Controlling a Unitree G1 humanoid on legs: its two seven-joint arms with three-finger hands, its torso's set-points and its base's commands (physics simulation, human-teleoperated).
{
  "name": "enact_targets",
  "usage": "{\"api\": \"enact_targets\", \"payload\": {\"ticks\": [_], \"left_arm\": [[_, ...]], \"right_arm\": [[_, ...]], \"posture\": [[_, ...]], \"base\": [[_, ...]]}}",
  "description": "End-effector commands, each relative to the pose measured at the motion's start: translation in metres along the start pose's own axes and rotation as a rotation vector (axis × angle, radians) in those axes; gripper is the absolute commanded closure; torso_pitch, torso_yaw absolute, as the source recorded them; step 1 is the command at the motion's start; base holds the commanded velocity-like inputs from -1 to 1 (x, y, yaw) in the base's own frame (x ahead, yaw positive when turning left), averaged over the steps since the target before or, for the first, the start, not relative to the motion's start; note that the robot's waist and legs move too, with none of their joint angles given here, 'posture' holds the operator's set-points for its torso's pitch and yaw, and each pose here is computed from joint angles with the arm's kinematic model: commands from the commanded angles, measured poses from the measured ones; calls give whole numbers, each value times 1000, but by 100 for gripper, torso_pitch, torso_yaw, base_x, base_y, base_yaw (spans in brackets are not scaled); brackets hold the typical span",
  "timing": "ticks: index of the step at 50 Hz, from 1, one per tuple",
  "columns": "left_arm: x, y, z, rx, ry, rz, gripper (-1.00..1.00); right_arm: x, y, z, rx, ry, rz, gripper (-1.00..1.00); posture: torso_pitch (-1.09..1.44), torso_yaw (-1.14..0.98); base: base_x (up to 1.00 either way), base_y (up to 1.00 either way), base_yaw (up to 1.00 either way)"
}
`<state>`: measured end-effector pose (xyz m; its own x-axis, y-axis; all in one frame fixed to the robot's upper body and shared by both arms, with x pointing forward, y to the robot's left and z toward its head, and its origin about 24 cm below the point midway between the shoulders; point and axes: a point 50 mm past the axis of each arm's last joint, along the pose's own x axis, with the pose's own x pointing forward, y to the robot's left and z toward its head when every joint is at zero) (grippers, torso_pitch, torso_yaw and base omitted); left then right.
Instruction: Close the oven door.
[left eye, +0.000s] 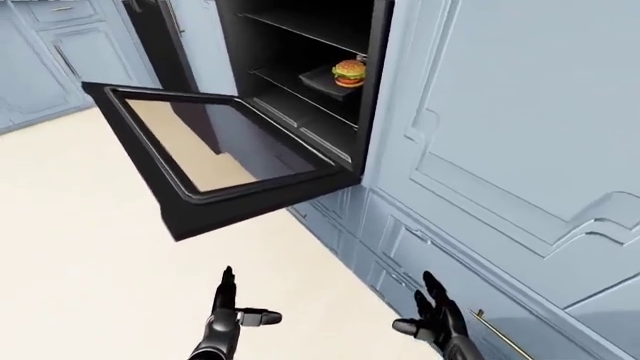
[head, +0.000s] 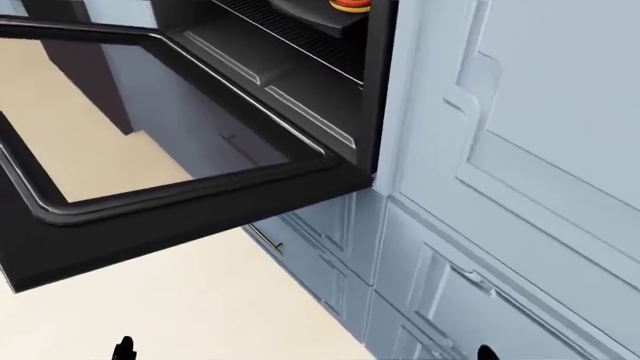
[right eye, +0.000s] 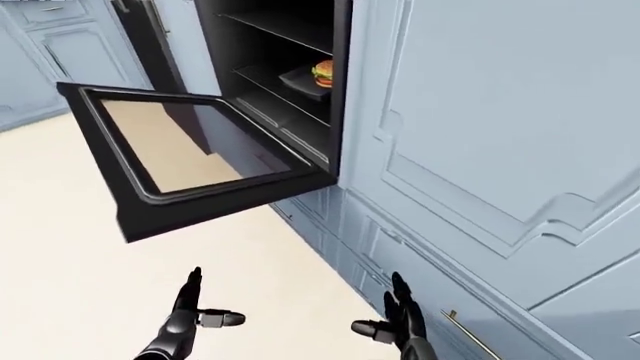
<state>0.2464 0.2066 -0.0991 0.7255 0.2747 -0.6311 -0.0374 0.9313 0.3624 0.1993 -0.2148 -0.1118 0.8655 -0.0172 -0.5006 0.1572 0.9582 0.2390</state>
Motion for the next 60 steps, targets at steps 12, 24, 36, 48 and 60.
{"api": "enact_targets", "payload": {"ticks": [12, 24, 36, 48, 60], "left_arm": [[4, 7, 20, -9, -78, 26, -100], [4, 7, 20, -9, -77, 27, -100], [4, 7, 20, -9, -77, 27, -100], [4, 7, 20, -11, -78, 28, -100], [4, 7, 20, -9, -78, 28, -100]], "right_arm": [[3, 0, 9, -13, -42, 9, -100], [-24, -7, -35, 68, 96, -17, -100], [-43, -13, -61, 177, 185, -29, -100], [-55, -21, -70, 216, 200, -64, -100], [-65, -29, -76, 237, 193, -89, -100]], "posture": [[0, 0], [0, 0], [0, 0], [0, 0], [0, 0]], "base": [[7, 0, 0], [0, 0, 0], [0, 0, 0], [1, 0, 0], [1, 0, 0]]}}
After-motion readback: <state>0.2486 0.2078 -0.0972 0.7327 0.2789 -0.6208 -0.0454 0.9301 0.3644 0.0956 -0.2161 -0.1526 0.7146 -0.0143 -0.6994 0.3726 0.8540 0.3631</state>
